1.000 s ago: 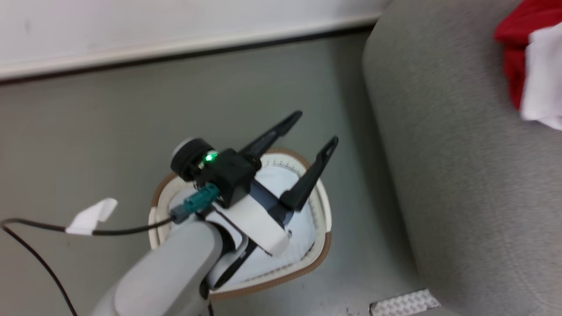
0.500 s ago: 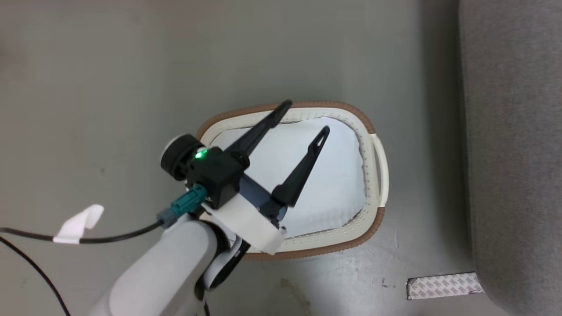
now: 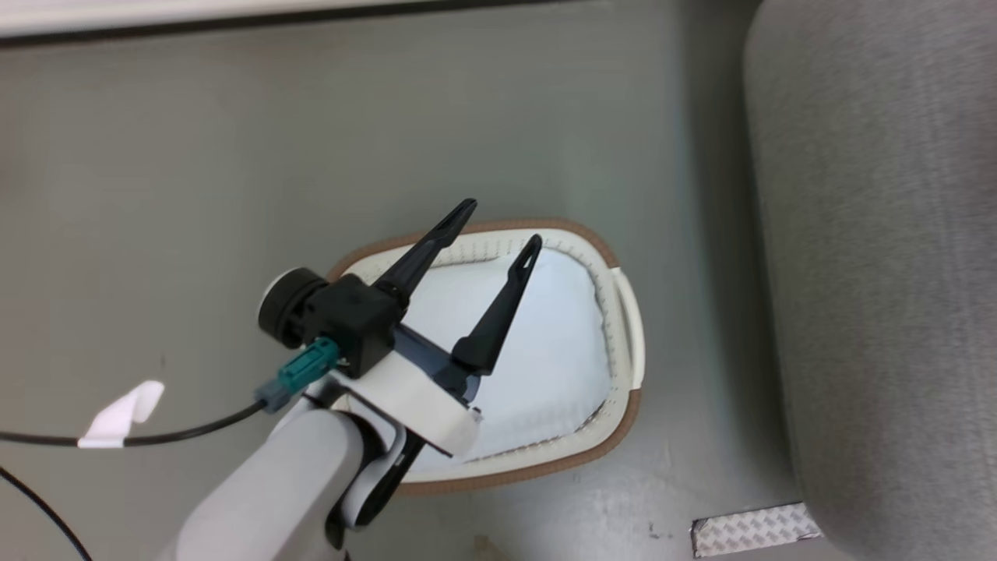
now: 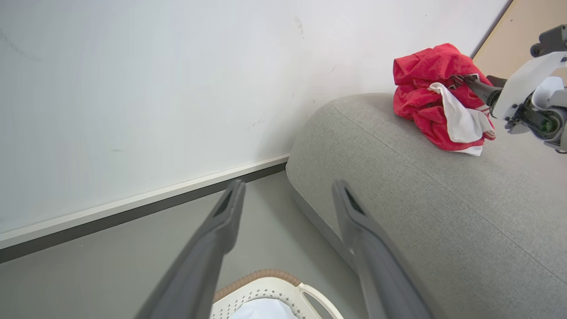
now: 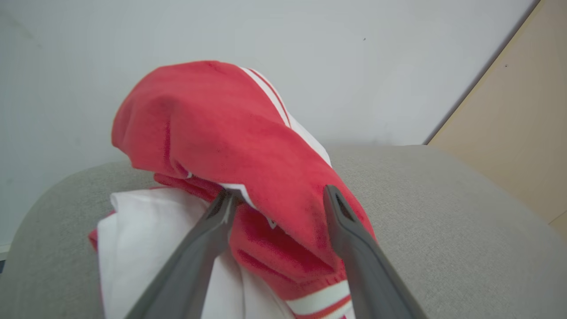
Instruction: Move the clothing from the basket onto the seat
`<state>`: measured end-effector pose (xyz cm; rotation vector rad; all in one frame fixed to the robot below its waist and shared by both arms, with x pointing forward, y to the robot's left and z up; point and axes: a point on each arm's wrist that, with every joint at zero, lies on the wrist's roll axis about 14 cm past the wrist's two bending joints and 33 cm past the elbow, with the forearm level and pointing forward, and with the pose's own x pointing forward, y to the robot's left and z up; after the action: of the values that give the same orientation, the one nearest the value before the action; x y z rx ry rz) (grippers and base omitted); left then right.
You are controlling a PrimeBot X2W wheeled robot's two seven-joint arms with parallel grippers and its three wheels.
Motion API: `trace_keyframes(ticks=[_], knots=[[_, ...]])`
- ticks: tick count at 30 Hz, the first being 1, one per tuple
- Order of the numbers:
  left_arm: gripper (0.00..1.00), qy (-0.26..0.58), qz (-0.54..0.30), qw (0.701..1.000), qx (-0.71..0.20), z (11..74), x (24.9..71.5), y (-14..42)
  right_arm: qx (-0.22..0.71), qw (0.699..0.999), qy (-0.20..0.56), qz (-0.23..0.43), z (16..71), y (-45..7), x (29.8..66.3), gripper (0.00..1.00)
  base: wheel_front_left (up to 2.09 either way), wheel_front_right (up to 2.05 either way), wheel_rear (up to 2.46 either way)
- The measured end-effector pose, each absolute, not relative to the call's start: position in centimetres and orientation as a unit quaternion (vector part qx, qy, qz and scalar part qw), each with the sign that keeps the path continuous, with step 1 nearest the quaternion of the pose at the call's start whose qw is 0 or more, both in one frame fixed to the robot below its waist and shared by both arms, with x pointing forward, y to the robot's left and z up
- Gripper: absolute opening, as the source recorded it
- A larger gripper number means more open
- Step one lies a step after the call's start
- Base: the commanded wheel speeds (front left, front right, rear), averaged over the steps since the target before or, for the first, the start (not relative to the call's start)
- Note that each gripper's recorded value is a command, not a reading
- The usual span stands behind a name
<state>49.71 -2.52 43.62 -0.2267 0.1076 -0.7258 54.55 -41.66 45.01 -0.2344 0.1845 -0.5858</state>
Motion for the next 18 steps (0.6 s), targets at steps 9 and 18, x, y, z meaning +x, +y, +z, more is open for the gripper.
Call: trace_keyframes(ticks=[9, 18], knots=[[1.0, 0.032, -0.298, 0.946, -0.126, 46.9, 49.2, -0.5, -0.112, 0.966, 0.039, -0.229, 49.7, -38.8, 51.7, 1.0, 0.0, 0.0, 0.0], [1.0, 0.032, -0.233, 0.965, -0.118, 48.5, 45.7, 3.7, -0.095, 0.981, -0.044, -0.164, 54.4, -34.8, 46.5, 1.0, 0.0, 0.0, 0.0]])
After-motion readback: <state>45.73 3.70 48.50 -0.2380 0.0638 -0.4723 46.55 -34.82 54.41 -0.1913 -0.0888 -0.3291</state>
